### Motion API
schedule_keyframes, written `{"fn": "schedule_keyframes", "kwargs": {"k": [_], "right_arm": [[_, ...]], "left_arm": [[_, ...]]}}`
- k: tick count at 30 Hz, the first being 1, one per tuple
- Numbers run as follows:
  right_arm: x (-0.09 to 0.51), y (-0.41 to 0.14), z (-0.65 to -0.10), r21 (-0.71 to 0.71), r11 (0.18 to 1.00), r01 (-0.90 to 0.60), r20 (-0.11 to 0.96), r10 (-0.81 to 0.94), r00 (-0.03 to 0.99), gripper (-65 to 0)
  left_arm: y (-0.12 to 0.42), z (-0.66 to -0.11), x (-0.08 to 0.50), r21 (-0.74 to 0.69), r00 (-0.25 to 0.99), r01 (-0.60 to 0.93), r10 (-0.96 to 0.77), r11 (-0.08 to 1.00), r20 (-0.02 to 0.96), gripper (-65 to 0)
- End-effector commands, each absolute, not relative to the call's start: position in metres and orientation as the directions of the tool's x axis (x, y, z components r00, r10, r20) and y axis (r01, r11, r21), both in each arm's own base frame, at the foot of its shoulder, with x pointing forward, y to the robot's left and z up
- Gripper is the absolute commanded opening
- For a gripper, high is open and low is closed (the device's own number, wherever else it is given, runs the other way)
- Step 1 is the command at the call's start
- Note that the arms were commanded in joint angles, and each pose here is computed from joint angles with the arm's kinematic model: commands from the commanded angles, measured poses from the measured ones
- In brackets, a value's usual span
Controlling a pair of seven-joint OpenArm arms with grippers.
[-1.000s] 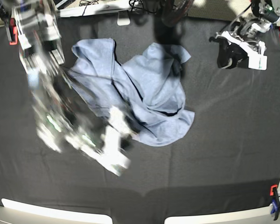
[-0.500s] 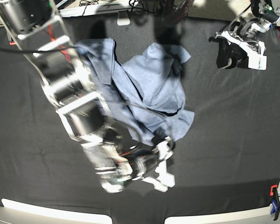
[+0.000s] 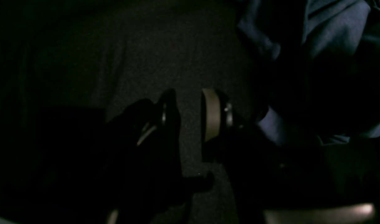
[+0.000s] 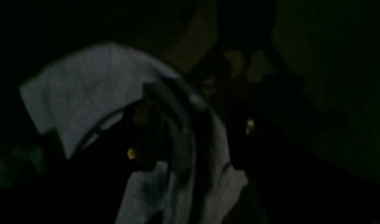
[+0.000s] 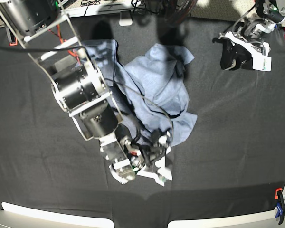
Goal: Layout the t-shirt on the table in an organized manner, then fold the t-shirt properly
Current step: 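Grasp the shirt edge with the right gripper and drag it outward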
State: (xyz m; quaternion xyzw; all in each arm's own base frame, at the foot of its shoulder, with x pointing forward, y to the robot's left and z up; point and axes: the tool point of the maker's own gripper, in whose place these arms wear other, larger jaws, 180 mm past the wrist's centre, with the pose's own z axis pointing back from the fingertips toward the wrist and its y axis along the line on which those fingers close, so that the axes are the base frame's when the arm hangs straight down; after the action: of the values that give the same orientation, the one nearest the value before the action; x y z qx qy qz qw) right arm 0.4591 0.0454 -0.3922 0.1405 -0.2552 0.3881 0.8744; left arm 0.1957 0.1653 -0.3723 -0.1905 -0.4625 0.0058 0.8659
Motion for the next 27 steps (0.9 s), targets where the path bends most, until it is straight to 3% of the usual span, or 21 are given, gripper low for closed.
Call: {"fn": "schedule_keyframes", "kwargs": {"k": [1,7,15,17,21,27], "right_arm": [[0.478,0.056,-0.365,0.021,0.656,-0.755,0.615,0.587,0.527,-32.9],[0.483,0.040,-0.372,-0.054,0.670,-0.740,0.578,0.625,0.524,-32.9],[0.450,0.029,-0.408,0.016,0.659,-0.752,0.491,0.650,0.580,-33.0],[0.434,0.033,-0.416,0.073,0.635,-0.769,0.463,0.661,0.590,-37.7],[0.438,0.030,-0.414,0.047,0.622,-0.782,0.472,0.676,0.566,-65.0],[0.505,-0.014,-0.376,-0.211,0.721,-0.661,0.549,0.646,0.530,-65.0]], "left_arm": [[0.167,-0.362,0.200,-0.334,0.538,0.177,0.193,0.926,0.821,-52.1],[0.167,-0.362,0.200,-0.334,0.538,0.177,0.193,0.926,0.820,-52.1],[0.167,-0.362,0.200,-0.334,0.538,0.177,0.193,0.926,0.821,-52.1],[0.167,-0.362,0.200,-0.333,0.538,0.177,0.193,0.926,0.821,-52.1],[0.167,-0.362,0.200,-0.333,0.538,0.177,0.192,0.926,0.821,-52.1],[0.167,-0.362,0.200,-0.334,0.538,0.177,0.193,0.926,0.821,-52.1]]}}
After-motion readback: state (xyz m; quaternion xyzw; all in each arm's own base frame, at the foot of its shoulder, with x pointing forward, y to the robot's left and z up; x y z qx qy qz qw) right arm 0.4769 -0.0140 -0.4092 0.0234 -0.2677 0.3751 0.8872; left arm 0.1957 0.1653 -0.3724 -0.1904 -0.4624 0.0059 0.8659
